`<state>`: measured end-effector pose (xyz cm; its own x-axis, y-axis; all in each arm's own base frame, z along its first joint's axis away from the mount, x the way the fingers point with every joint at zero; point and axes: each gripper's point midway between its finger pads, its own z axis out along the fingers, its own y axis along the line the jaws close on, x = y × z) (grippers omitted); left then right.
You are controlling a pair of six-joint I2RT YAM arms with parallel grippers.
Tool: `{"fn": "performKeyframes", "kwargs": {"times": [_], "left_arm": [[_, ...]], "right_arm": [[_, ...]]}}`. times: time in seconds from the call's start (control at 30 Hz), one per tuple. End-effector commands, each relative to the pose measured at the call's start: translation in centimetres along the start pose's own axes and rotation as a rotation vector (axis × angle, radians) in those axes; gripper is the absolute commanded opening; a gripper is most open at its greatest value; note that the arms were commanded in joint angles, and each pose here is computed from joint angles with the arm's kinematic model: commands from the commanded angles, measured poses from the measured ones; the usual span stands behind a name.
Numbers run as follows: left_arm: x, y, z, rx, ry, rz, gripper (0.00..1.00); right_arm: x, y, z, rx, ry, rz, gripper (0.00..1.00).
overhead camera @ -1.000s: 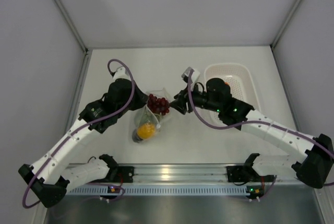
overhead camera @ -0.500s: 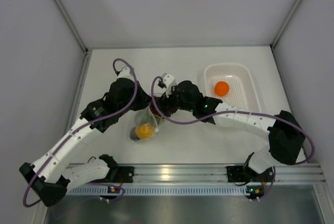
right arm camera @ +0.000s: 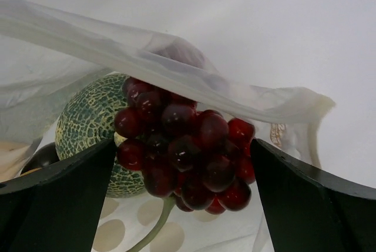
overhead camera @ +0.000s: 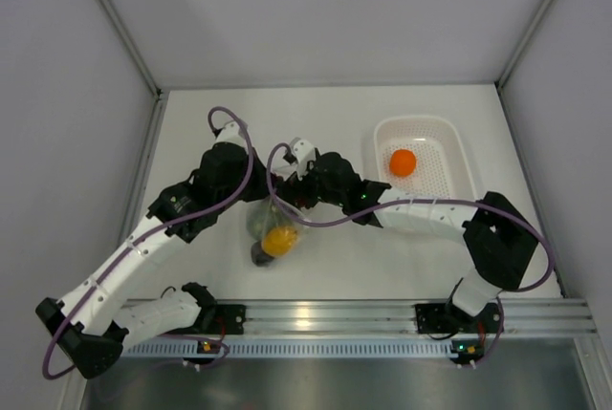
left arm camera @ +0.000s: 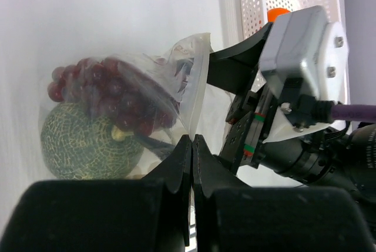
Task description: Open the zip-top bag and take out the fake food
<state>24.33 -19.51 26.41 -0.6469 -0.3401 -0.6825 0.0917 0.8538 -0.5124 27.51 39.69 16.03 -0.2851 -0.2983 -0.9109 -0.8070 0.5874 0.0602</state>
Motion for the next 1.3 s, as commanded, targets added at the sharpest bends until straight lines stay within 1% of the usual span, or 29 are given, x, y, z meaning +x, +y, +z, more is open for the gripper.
{"fn": "performKeyframes", "kwargs": {"times": [0.0, 0.1, 0.2, 0.23, 0.3, 0.33, 0.37, 0.4, 0.57, 0.7, 0.97, 1.13, 1.17, 1.2, 1.27], "left_arm": [[-1.9, -2.3, -0.5, 0.111, -0.078, 0.001, 0.0], [-1.5, -2.3, -0.3, 0.116, -0.066, 0.01, 0.0], [-1.3, -2.1, -0.3, 0.114, -0.064, 0.02, 0.0], [-1.4, -2.1, -0.5, 0.116, -0.069, 0.021, 0.0], [-1.4, -1.6, -0.4, 0.099, -0.08, 0.024, 0.0], [-1.5, -1.5, -0.6, 0.098, -0.086, 0.025, 0.0], [-1.6, -1.3, -0.6, 0.089, -0.094, 0.024, 0.0], [-1.6, -1.3, -0.7, 0.089, -0.096, 0.022, 0.0], [-1.7, -0.9, -0.7, 0.076, -0.107, 0.022, 0.0], [-1.6, -0.5, -0.5, 0.062, -0.11, 0.024, 0.0], [-1.6, 0.1, -0.1, 0.031, -0.117, 0.03, 0.0], [-1.4, 0.4, 0.5, 0.008, -0.11, 0.04, 0.0], [-1.3, 0.5, 0.7, 0.004, -0.104, 0.043, 0.0], [-1.1, 0.5, 0.9, 0.001, -0.098, 0.049, 0.0], [-0.8, 0.5, 1.2, 0.001, -0.082, 0.056, 0.0]], "right_arm": [[-0.7, 2.5, 1.3, -0.121, -0.062, -0.012, 0.98], [-0.5, 3.1, 2.2, -0.151, -0.048, -0.012, 0.94], [-0.2, 3.2, 2.8, -0.163, -0.036, -0.011, 0.84], [-0.2, 3.2, 2.8, -0.161, -0.036, -0.01, 0.66], [-0.5, 3.1, 2.6, -0.156, -0.05, -0.004, 0.47], [-0.6, 3.1, 2.5, -0.155, -0.054, -0.005, 0.27], [-0.6, 3.0, 2.5, -0.151, -0.055, -0.005, 0.12], [-0.9, 3.0, 2.2, -0.15, -0.062, -0.005, 0.0], [-1.5, 2.8, 1.3, -0.132, -0.076, -0.006, 0.0], [-2.8, 2.8, 0.0, -0.127, -0.103, -0.013, 0.0], [-4.0, 2.6, -1.5, -0.104, -0.07, -0.032, 0.0], [-5.7, 3.2, -3.4, -0.099, -0.08, -0.062, 0.0], [-6.9, 3.1, -4.0, -0.089, -0.104, -0.064, 0.0], [-6.5, 3.2, -4.4, -0.084, -0.077, -0.069, 0.0], [-7.7, 3.1, -5.3, -0.063, -0.094, -0.073, 0.0]]}}
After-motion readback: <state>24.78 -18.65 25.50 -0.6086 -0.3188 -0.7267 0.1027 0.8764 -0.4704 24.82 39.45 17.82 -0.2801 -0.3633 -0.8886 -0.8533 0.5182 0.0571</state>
